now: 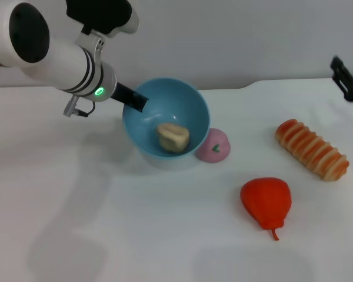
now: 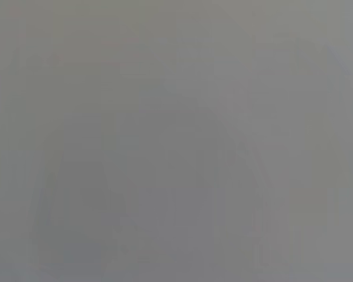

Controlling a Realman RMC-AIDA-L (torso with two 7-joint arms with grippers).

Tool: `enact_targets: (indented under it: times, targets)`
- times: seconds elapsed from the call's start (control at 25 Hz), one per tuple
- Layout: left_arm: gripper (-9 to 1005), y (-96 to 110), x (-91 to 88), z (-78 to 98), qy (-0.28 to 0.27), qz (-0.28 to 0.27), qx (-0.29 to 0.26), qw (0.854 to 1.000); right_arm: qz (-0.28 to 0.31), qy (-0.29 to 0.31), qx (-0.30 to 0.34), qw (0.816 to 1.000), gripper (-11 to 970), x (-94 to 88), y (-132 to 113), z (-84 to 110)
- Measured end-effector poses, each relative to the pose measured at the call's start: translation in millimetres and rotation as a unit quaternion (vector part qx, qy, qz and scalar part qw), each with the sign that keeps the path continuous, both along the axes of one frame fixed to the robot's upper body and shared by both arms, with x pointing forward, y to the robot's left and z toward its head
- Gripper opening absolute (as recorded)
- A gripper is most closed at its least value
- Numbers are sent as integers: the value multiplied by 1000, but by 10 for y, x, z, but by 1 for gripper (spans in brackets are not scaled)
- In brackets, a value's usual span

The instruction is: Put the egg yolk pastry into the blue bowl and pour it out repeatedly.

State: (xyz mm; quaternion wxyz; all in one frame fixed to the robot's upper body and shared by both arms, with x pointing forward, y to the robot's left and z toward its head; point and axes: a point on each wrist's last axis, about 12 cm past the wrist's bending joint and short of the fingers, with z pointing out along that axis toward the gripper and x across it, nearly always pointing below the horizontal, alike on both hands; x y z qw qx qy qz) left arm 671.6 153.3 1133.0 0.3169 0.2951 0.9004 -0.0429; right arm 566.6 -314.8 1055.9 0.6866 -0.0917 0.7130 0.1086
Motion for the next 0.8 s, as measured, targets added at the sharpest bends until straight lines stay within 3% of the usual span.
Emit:
enact_targets:
  times: [0.4,0.8]
  targets:
    - [-1,-327,17,248,-97,-62,-1,993,-12,50,0,999,490,-290,-56,-338]
    - [0,-657,32,587,-209,-111,-21,971,-23,65,23,997,488,-484,-101,-477]
